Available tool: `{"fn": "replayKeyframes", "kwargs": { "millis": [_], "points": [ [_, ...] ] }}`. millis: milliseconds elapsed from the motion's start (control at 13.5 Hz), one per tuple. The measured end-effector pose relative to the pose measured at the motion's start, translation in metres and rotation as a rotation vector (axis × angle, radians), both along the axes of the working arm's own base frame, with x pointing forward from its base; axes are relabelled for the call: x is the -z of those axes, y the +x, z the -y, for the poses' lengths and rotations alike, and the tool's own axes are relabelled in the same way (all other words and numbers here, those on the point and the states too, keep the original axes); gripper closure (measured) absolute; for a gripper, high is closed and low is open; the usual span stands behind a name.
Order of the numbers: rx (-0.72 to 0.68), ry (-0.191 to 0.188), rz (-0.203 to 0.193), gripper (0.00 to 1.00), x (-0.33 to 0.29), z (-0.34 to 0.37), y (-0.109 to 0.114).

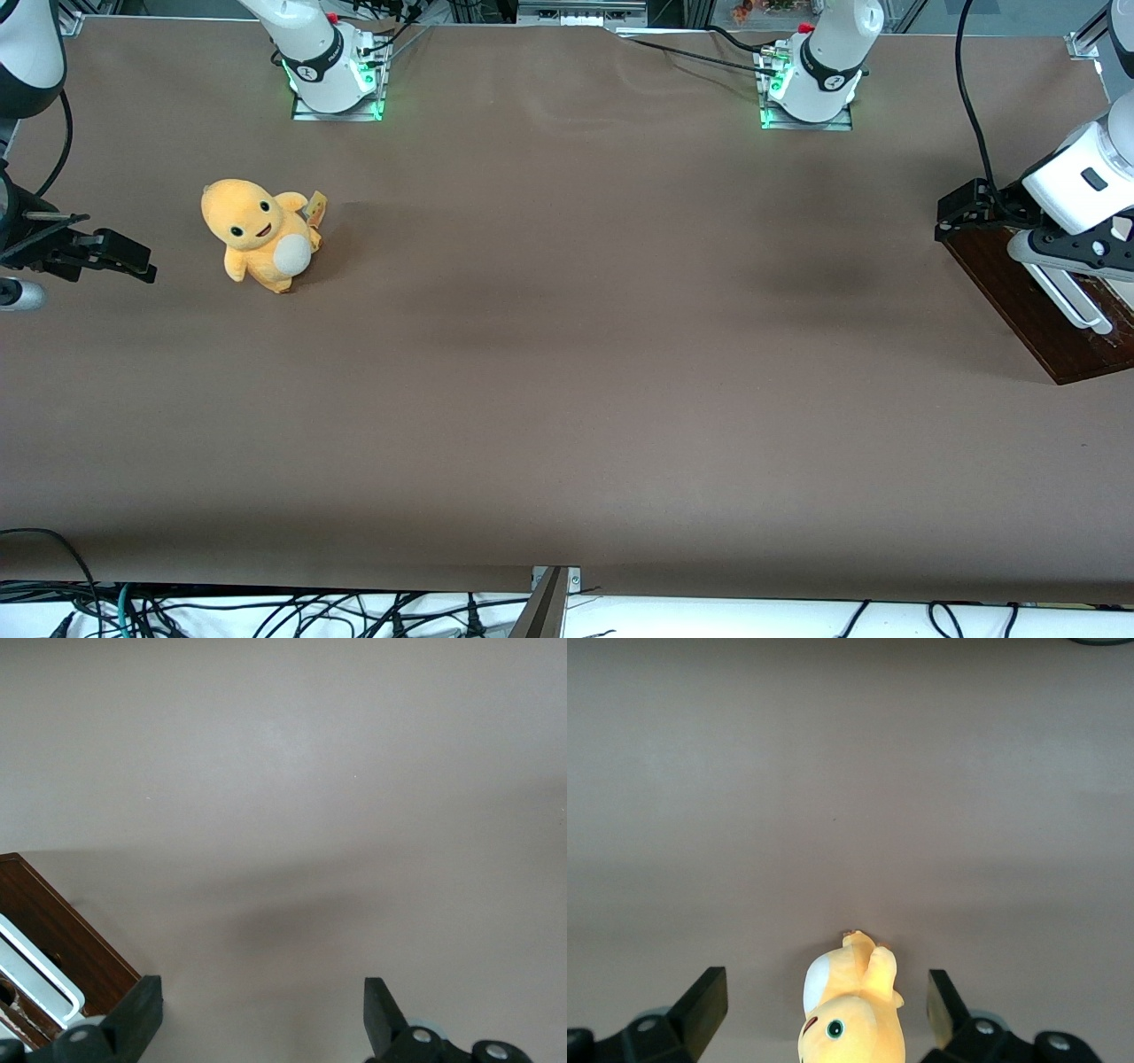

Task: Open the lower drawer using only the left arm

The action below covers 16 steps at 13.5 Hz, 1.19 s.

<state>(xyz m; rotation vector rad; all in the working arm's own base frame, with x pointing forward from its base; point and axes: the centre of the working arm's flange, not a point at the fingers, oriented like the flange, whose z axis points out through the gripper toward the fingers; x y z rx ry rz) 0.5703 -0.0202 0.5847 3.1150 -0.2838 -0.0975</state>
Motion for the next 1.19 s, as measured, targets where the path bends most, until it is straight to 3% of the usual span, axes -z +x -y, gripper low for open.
{"fn": "replayKeyframes", "kwargs": {
  "millis": [1185],
  "points": [
    [0.000,0.001,-0.019,0.00,0.0019,-0.0001,-0.0021]
  ]
}}
